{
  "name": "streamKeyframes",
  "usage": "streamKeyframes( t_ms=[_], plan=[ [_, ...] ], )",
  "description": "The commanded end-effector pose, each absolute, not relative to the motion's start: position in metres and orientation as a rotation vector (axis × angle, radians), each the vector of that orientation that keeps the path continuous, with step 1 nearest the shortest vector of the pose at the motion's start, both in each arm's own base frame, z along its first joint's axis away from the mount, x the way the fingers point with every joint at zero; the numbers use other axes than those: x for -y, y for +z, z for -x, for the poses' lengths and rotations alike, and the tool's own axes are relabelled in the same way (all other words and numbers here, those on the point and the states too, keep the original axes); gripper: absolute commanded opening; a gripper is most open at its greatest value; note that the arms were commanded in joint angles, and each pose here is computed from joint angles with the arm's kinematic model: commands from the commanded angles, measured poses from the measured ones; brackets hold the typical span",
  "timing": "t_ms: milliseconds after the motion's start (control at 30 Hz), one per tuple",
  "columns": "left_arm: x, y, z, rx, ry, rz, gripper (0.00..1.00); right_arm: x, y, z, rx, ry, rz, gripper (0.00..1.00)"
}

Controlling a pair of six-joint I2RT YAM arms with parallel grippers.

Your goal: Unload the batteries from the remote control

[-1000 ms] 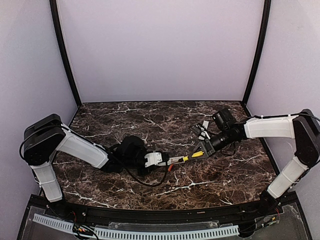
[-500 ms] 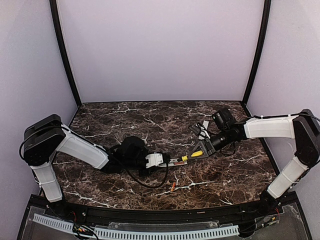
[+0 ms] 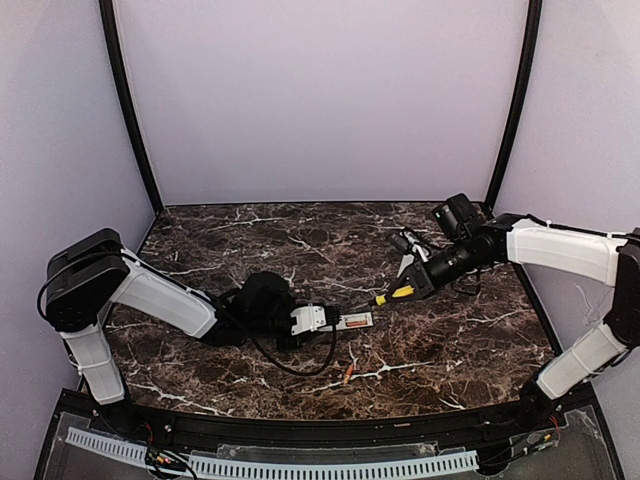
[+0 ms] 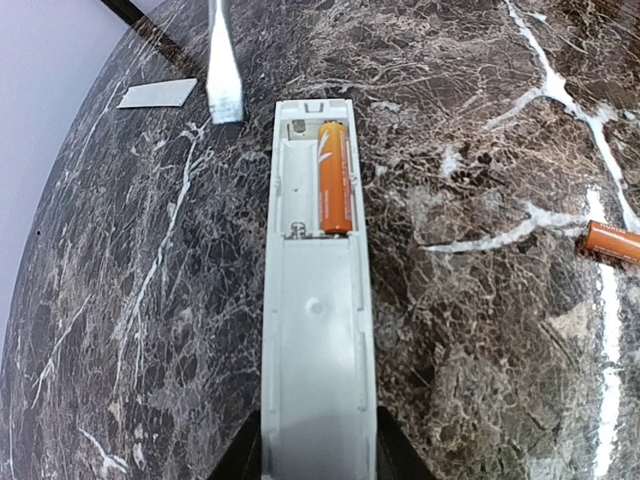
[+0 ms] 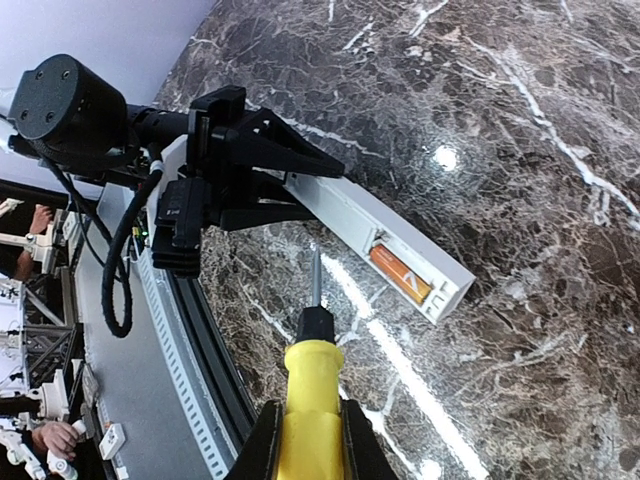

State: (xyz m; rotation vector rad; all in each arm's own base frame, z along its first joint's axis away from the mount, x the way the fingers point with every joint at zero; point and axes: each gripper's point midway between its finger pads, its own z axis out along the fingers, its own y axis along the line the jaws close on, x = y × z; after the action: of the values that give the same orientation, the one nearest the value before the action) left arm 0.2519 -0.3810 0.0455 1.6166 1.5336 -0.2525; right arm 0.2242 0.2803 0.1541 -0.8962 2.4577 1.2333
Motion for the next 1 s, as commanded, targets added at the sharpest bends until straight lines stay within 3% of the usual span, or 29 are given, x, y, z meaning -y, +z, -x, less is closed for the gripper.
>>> streamKeyframes(
  t_ms=[0, 300, 500, 967],
  plan=[
    [0.388, 0.072, -0.256, -1.468, -0.242, -1.587, 0.0, -0.268, 0.157, -0.229, -2.512, 1.09, 0.891, 0.0],
    [0.392, 0.079, -0.262, -1.357, -0.173, -1.608, 0.0, -0.263, 0.162, -0.243, -2.466, 0.939, 0.996, 0.0],
    [0.396, 0.076, -0.256, -1.162, -0.09, -1.746, 0.0, -0.269, 0.185, -0.25, -2.337, 0.882, 1.075, 0.0],
    [0.384, 0.086, -0.274, -1.003, 0.169, -1.748, 0.0, -0.276, 0.199, -0.223, -2.209, 0.821, 1.338, 0.0]
  ],
)
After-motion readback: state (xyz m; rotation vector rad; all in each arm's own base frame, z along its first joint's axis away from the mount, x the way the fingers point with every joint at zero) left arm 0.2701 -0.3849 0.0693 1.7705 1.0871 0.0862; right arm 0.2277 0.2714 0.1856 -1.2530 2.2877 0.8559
